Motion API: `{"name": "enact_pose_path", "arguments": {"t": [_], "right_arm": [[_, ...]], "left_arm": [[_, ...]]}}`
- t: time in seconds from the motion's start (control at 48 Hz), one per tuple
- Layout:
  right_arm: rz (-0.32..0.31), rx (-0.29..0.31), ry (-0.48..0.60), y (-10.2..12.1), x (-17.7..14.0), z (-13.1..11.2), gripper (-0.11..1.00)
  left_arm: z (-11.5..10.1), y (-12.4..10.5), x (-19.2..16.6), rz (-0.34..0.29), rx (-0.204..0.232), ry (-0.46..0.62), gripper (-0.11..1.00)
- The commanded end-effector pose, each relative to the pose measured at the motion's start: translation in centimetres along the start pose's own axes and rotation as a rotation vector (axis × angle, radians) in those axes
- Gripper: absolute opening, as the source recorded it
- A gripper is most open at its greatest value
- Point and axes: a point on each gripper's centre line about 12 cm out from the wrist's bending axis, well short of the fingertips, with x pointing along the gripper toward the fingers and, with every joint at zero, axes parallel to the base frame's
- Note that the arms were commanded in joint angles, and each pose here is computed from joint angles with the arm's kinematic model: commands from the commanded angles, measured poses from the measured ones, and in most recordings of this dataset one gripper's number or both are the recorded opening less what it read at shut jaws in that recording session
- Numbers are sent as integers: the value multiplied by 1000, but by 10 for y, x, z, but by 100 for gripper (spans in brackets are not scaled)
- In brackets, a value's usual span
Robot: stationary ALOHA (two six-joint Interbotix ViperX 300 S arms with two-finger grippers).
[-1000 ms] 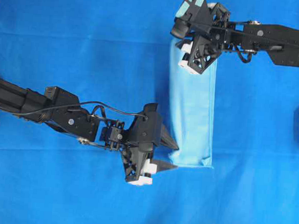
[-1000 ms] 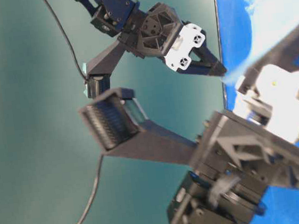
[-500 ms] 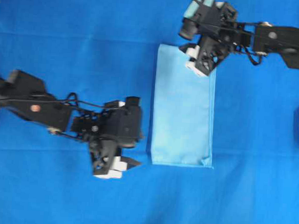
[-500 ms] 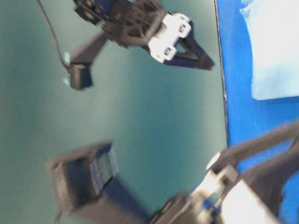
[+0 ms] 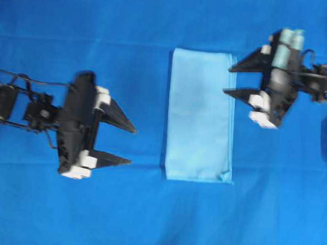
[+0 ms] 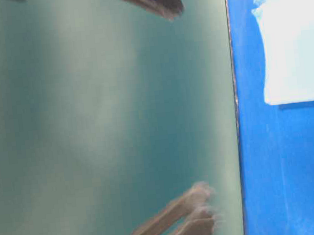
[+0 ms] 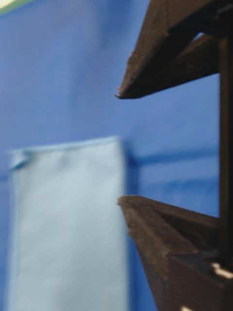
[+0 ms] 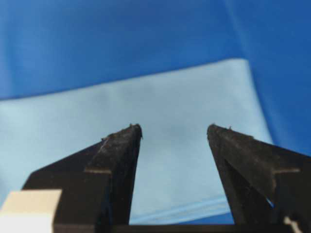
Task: Fold the light blue towel.
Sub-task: 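Open both grippers and retract them to the sides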
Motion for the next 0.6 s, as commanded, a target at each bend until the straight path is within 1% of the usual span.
{"name": "enact_pose_path", "arguments": {"t": [0.0, 0.167, 0.292, 0.396, 0.583], "right_arm": [[33, 16, -91, 3, -21, 0, 60], [69, 28, -174, 5, -44, -18, 60], [109, 35, -235, 8, -55, -32, 60], [131, 51, -253, 10, -55, -39, 60], [108, 63, -230, 5, -51, -42, 60]], "left_arm": [[10, 5, -20, 3, 17, -121, 74], [2, 13, -50, 17, 37, -223, 74], [-13, 20, -64, 36, 28, -247, 74], [-23, 26, -69, 55, 20, -254, 74], [-24, 30, -69, 67, 16, -258, 74]]}}
